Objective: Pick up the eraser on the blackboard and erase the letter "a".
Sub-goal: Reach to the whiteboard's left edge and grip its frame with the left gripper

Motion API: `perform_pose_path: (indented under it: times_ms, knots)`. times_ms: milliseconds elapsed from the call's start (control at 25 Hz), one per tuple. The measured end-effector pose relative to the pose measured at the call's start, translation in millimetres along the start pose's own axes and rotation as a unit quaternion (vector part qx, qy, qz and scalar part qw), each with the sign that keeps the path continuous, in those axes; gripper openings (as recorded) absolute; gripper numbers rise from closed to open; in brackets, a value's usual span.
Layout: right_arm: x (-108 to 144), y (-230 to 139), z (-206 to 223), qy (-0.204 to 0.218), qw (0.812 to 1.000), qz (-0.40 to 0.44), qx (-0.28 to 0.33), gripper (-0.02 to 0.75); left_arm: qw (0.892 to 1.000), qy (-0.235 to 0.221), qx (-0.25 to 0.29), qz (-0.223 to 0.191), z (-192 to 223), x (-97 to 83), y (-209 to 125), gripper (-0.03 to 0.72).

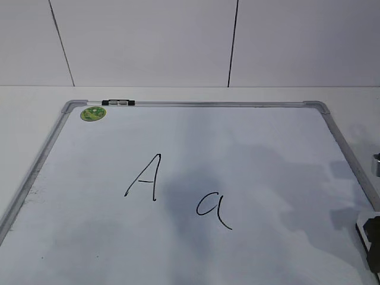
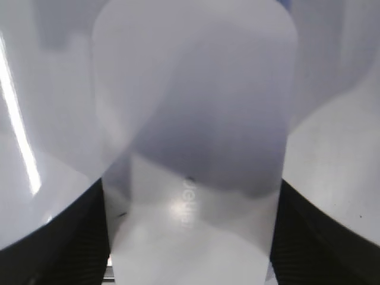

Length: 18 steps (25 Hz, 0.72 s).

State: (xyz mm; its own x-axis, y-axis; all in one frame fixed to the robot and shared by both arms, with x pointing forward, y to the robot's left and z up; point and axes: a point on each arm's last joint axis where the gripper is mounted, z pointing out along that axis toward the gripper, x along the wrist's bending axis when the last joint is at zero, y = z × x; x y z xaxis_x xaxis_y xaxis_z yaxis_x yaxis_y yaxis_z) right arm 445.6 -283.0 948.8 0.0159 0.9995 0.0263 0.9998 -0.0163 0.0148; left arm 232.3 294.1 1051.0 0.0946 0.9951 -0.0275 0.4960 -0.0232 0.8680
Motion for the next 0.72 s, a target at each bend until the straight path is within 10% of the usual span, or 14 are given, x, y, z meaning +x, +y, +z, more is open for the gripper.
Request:
perform_pose_path:
  times_ms: [720]
  knots:
    - [1.4,2.2,-3.3,0.006,1.000,0.005,0.003,0.561,1.000,0.000,0.000,0.000,0.0,0.0,0.0,0.235]
